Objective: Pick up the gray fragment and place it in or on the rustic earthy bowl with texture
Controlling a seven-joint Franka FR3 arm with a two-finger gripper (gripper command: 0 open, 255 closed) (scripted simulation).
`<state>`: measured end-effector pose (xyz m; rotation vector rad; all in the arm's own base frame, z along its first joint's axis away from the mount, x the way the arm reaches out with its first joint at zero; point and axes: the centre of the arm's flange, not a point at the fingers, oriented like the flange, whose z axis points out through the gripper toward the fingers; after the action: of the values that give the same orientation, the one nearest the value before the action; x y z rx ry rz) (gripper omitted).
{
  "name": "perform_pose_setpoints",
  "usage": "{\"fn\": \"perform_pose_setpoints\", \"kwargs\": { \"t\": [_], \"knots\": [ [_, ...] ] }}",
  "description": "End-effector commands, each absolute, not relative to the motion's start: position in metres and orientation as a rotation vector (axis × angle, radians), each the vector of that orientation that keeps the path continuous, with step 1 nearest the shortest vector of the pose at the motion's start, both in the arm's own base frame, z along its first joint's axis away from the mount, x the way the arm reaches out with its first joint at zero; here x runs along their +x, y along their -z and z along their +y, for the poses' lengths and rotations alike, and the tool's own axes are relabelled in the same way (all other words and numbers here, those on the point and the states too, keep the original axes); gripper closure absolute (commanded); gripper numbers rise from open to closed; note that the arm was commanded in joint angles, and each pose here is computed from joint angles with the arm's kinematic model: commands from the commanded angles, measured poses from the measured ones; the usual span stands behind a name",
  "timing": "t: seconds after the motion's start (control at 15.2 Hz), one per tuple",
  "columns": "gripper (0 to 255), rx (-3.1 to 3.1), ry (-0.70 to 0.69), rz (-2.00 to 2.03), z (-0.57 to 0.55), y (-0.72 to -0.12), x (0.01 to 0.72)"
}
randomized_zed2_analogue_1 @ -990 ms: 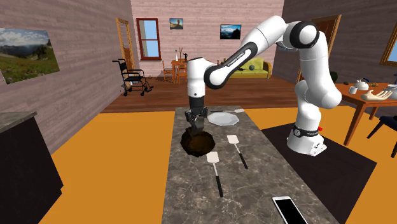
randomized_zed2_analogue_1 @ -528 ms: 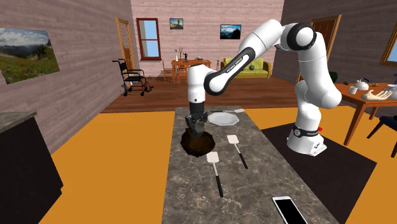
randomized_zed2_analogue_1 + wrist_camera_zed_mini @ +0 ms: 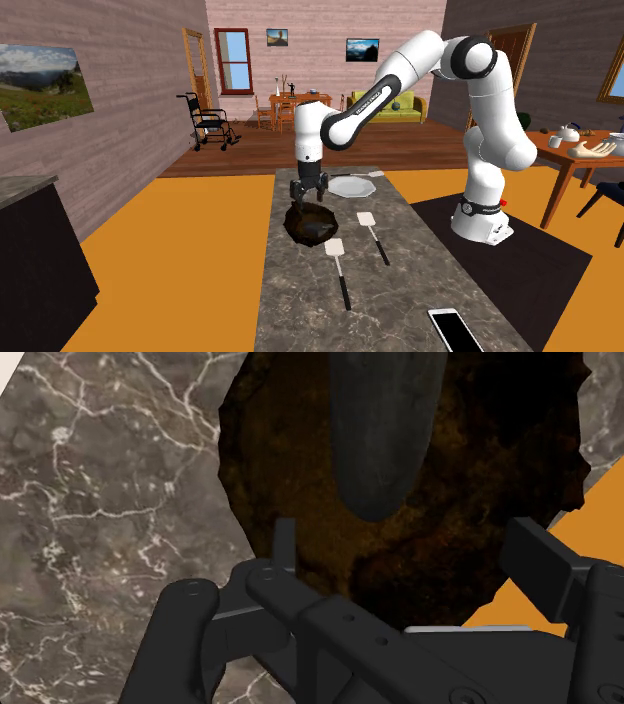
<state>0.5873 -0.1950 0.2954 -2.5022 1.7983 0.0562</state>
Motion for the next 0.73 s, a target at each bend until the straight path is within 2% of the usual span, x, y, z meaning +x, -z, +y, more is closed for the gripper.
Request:
{"fn": "perform_pose_setpoints", "kwargs": {
  "t": [0.0, 0.13, 0.4, 0.66],
  "knots": [
    [0, -2.502, -0.056, 1.798, -0.195, -0.295, 0.587],
    [0, -2.502, -0.056, 1.798, -0.195, -0.295, 0.587],
    [0, -2.502, -0.056, 1.798, -0.199, -0.345, 0.587],
    [0, -2.502, -0.056, 1.798, -0.199, -0.345, 0.587]
  ]
}}
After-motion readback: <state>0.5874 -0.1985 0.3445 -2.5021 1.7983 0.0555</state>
